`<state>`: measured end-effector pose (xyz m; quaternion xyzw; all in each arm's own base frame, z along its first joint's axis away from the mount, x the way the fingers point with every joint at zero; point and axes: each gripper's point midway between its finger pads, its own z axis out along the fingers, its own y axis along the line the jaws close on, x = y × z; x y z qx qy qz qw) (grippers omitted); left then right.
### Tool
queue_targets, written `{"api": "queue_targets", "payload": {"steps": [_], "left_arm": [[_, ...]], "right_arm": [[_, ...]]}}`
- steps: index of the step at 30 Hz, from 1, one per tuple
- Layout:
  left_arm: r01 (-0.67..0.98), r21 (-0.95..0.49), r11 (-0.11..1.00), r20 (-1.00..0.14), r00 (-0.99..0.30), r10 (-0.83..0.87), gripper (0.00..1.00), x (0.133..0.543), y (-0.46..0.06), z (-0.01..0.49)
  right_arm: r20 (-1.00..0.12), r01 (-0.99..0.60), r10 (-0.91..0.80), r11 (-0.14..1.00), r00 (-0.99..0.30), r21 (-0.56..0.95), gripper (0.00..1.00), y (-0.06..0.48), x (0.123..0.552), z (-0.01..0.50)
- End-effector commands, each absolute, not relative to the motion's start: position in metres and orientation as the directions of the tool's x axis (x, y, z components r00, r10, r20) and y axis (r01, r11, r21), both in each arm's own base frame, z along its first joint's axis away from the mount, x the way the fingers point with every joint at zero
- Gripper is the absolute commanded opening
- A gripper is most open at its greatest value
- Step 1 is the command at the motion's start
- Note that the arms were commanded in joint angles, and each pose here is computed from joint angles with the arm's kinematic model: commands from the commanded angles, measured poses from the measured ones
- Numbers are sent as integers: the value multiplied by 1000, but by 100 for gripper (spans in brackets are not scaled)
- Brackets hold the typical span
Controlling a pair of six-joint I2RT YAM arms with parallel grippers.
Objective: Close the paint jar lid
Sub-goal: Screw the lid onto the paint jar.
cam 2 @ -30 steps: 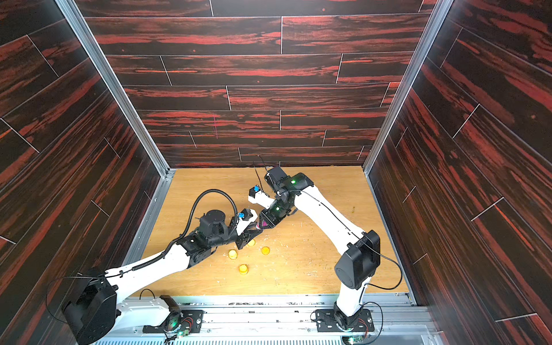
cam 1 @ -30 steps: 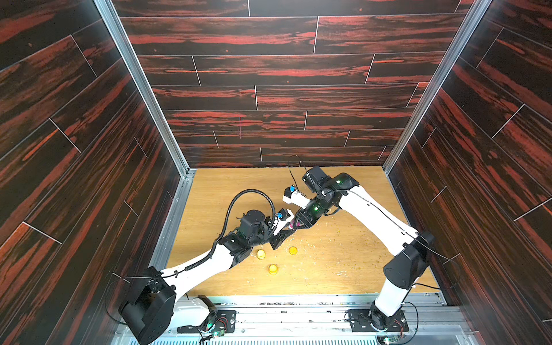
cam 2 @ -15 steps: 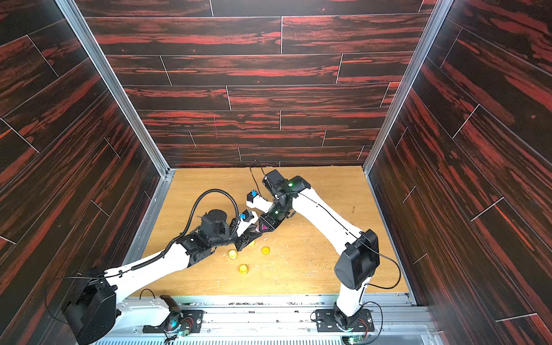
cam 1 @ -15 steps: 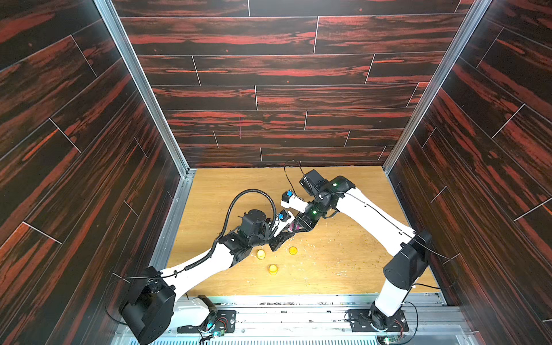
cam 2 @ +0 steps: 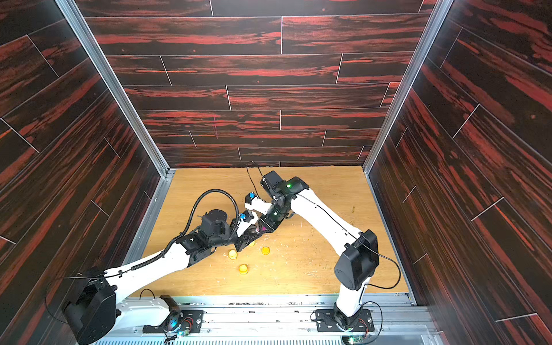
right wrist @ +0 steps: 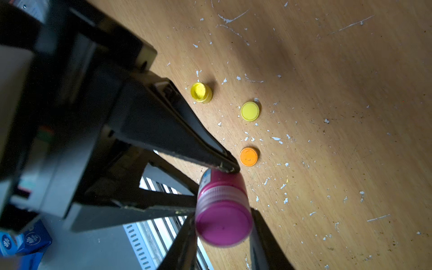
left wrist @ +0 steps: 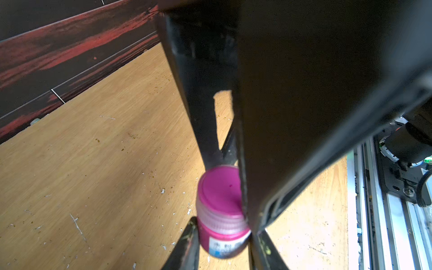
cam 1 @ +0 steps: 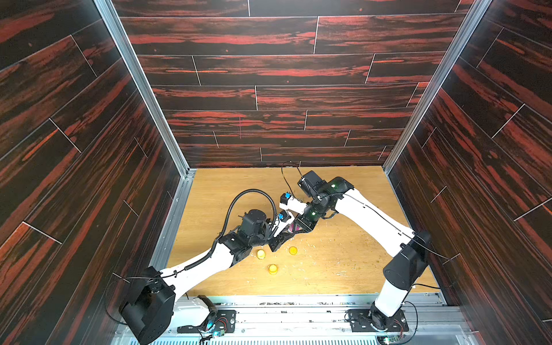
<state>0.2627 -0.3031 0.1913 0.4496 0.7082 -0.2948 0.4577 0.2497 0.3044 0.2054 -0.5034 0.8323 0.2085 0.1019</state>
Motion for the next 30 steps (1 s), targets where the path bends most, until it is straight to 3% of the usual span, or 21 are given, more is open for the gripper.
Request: {"api": "queue_targets", "payload": {"steps": [1, 9, 20, 30], "left_arm": [[945, 153, 290, -987, 134, 85, 17, 245, -330, 320], [936, 152, 317, -988, 140, 62, 16, 249, -328, 323], [852, 183, 490, -978, 209, 1, 17, 274, -314, 339], [828, 191, 528, -972, 233, -15, 17, 279, -310, 339]], "right_arm": [[-394, -915, -829, 322, -396, 243, 31, 327, 248, 182], [-391, -909, -824, 331, -409, 254, 33, 328, 247, 179], [-234, -729, -696, 605, -679, 320, 35, 327, 258, 157], [-170, -580, -561, 727, -810, 367, 36, 334, 266, 147]]}}
